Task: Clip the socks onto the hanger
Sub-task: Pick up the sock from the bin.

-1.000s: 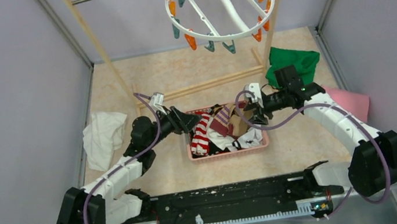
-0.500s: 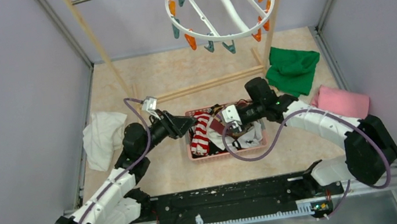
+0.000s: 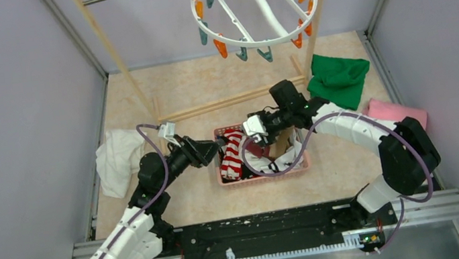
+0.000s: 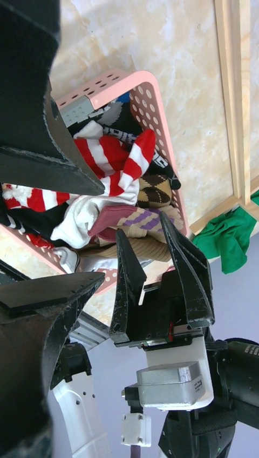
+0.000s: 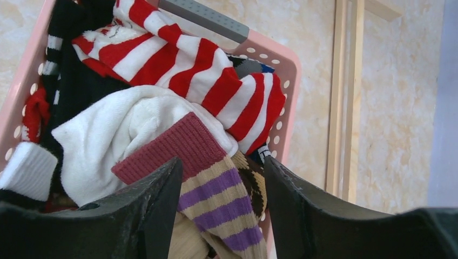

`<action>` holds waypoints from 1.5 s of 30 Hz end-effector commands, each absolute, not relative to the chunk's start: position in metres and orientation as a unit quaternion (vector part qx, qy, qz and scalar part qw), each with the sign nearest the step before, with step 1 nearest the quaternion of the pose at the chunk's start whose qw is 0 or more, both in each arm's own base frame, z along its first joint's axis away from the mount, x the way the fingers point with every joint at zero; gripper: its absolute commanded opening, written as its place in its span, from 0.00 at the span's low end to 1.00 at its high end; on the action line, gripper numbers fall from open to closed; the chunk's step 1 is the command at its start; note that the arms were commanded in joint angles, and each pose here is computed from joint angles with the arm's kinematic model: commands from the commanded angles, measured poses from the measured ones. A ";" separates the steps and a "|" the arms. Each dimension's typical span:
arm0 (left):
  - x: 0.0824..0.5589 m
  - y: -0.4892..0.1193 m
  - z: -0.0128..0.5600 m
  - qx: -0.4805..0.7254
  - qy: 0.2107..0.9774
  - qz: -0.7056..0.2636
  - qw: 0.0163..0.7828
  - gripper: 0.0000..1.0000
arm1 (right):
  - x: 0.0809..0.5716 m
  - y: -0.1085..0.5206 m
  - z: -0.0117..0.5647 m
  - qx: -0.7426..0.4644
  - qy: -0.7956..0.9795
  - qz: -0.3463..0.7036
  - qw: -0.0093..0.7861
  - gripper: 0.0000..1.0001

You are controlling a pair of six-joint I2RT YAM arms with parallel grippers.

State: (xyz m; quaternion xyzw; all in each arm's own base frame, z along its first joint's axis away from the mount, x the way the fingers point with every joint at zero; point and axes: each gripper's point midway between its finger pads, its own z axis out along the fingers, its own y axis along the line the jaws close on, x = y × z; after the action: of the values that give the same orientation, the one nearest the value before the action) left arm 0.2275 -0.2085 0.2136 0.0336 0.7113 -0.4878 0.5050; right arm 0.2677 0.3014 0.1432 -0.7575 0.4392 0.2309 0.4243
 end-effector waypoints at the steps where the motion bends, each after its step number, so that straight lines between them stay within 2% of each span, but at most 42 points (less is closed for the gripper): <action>1: 0.228 -0.208 0.216 0.041 0.703 -0.486 0.518 0.61 | 0.272 0.305 0.142 -0.780 0.422 0.219 0.407 0.58; 4: 0.229 -0.210 0.218 0.048 0.703 -0.486 0.517 0.61 | 0.274 0.302 0.132 -0.791 0.426 0.214 0.383 0.54; 6: 0.228 -0.211 0.218 0.051 0.703 -0.486 0.516 0.61 | 0.275 0.301 0.129 -0.794 0.430 0.212 0.373 0.48; 11: 0.228 -0.211 0.221 0.053 0.701 -0.488 0.517 0.59 | 0.273 0.300 0.137 -0.790 0.433 0.213 0.379 0.24; 13: 0.228 -0.211 0.223 0.053 0.699 -0.489 0.518 0.59 | 0.270 0.299 0.146 -0.786 0.428 0.211 0.393 0.20; 16: 0.226 -0.214 0.229 0.062 0.691 -0.497 0.520 0.58 | 0.262 0.295 0.158 -0.780 0.421 0.206 0.415 0.02; 17: 0.226 -0.215 0.231 0.065 0.688 -0.500 0.521 0.58 | 0.260 0.294 0.164 -0.776 0.421 0.206 0.422 0.00; 22: 0.218 -0.221 0.247 0.100 0.658 -0.522 0.533 0.59 | 0.244 0.286 0.195 -0.735 0.445 0.233 0.455 0.00; 26: 0.202 -0.226 0.274 0.150 0.593 -0.553 0.565 0.61 | 0.228 0.278 0.224 -0.687 0.467 0.267 0.488 0.00; 32: 0.184 -0.229 0.315 0.203 0.503 -0.574 0.614 0.79 | 0.216 0.268 0.282 -0.584 0.487 0.303 0.574 0.00; 34: 0.188 -0.233 0.324 0.201 0.501 -0.580 0.610 0.82 | 0.218 0.264 0.298 -0.550 0.494 0.303 0.601 0.00; 39: 0.200 -0.245 0.350 0.171 0.511 -0.623 0.567 0.83 | 0.228 0.250 0.336 -0.470 0.499 0.286 0.670 0.00; 45: 0.208 -0.244 0.358 0.093 0.514 -0.667 0.531 0.82 | 0.227 0.241 0.354 -0.420 0.505 0.294 0.695 0.00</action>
State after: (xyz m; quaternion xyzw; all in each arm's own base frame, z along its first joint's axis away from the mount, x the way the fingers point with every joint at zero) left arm 0.2148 -0.2481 0.3262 0.1287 0.5555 -0.6246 0.5337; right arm 0.2228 0.2483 0.3199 -0.4812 0.5137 0.2852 0.6506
